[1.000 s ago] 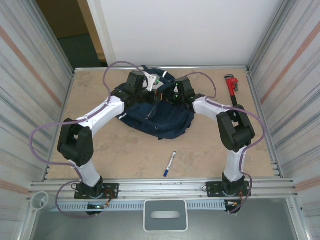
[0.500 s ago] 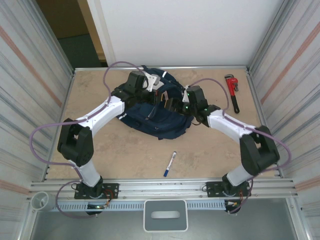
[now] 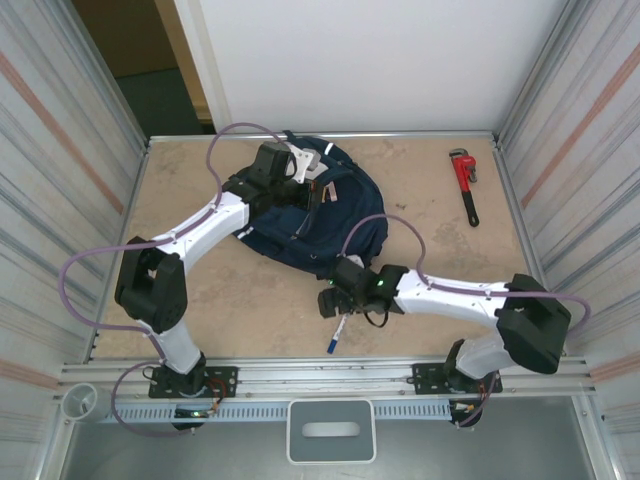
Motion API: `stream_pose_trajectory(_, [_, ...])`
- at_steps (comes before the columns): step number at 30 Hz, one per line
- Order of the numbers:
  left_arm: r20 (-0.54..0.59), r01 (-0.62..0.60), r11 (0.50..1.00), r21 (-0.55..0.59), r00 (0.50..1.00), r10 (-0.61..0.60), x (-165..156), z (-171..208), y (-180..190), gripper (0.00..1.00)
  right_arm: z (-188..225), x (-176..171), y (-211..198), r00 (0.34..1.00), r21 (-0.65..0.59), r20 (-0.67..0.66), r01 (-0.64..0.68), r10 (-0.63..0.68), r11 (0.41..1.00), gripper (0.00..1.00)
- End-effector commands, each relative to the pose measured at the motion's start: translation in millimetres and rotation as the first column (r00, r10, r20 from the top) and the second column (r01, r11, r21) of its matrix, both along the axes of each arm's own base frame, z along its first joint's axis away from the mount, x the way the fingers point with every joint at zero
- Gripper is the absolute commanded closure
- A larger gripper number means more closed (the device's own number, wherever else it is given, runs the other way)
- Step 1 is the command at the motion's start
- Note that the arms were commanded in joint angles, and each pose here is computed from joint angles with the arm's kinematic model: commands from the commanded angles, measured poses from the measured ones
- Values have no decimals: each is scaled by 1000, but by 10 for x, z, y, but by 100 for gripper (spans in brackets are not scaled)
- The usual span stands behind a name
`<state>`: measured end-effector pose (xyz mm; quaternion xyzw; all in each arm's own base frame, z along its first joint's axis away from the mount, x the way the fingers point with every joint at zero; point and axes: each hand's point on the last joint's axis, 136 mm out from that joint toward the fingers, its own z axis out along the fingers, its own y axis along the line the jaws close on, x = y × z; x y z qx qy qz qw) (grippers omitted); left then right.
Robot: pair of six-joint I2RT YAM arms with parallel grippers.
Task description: Pack the student bag
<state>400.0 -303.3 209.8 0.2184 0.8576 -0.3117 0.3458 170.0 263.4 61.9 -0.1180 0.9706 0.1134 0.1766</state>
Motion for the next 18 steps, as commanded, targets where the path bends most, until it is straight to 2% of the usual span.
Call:
stream_pose_trajectory(1, [64, 26, 998, -57, 998, -22, -24, 340, -40, 100, -163, -93, -87, 996, -115, 15, 91, -90, 989, 4])
stream_pose_trajectory(4, [65, 26, 998, -53, 998, -22, -45, 327, -38, 100, -300, -171, -47, 996, -166, 3, 93, -94, 982, 6])
stream_pose_trajectory(8, [70, 24, 998, -51, 997, -21, -70, 334, -23, 100, -440, -239, -61, 994, -195, -32, 98, -106, 976, 13])
stream_pose_trajectory(11, [76, 22, 998, -52, 997, -18, -76, 356, -14, 100, -479, -278, -31, 994, -186, -55, 79, -91, 979, 28])
stream_pose_trajectory(15, [80, 20, 998, -56, 997, -15, -80, 366, -8, 100, -484, -276, -57, 994, -184, -66, 70, -83, 981, 55])
stream_pose_trajectory(18, [78, 19, 998, -59, 997, -14, -77, 355, -9, 100, -499, -242, -103, 993, -175, -71, 83, -97, 981, 68])
